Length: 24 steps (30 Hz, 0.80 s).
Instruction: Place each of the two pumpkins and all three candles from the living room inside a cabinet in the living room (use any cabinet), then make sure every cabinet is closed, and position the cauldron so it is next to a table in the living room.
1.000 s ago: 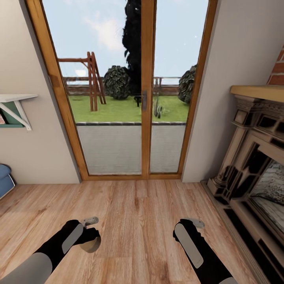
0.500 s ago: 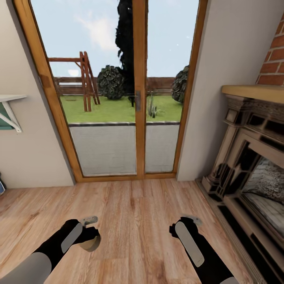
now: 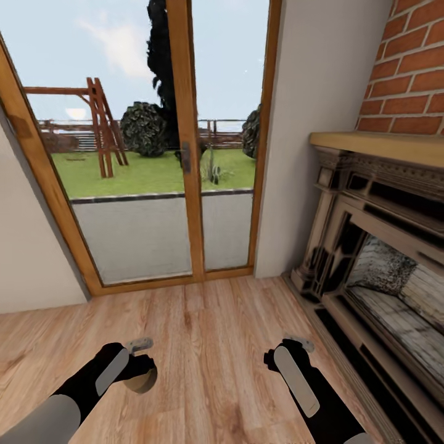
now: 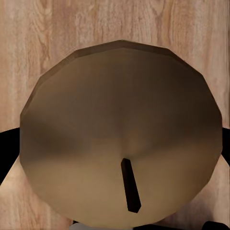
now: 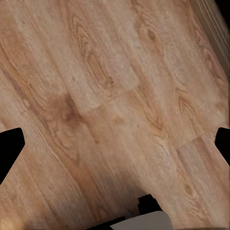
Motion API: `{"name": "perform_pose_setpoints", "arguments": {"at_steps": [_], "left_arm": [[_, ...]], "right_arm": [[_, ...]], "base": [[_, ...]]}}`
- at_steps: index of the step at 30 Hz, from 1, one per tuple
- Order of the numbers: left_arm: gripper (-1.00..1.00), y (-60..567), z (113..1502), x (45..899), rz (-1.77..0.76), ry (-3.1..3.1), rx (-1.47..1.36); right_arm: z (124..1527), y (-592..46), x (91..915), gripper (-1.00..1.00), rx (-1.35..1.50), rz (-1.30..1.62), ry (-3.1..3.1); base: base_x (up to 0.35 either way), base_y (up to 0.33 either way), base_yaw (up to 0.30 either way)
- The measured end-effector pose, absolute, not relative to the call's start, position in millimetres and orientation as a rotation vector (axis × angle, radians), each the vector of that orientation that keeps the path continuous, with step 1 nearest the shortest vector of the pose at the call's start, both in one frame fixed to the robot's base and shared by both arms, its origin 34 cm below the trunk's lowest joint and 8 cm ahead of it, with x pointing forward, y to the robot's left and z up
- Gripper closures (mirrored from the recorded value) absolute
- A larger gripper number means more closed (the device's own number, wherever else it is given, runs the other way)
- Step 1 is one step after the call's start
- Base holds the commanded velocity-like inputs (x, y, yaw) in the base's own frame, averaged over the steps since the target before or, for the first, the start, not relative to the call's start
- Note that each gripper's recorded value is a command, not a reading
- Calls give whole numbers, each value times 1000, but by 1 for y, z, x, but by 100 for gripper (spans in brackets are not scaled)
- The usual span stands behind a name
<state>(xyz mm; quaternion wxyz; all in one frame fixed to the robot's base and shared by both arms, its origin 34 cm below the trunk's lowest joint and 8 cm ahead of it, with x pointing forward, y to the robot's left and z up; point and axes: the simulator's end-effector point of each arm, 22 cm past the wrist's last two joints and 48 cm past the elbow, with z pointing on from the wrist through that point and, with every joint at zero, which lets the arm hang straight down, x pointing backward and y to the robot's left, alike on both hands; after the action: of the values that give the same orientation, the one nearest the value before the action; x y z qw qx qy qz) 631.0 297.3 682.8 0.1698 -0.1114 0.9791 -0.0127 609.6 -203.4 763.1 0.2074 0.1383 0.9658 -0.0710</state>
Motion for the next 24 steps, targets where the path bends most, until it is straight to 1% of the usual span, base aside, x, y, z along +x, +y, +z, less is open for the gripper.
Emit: {"name": "perform_pose_setpoints", "arguments": {"at_steps": [19, 24], "left_arm": [[100, 297, 683, 631, -37, 2782, -316], [100, 296, 683, 631, -38, 2782, -316]], "right_arm": [[763, -204, 610, -100, 389, -198, 2690], [762, -205, 609, -100, 390, -198, 2691]], "base": [[0, 0, -277], [-56, 0, -277]]}}
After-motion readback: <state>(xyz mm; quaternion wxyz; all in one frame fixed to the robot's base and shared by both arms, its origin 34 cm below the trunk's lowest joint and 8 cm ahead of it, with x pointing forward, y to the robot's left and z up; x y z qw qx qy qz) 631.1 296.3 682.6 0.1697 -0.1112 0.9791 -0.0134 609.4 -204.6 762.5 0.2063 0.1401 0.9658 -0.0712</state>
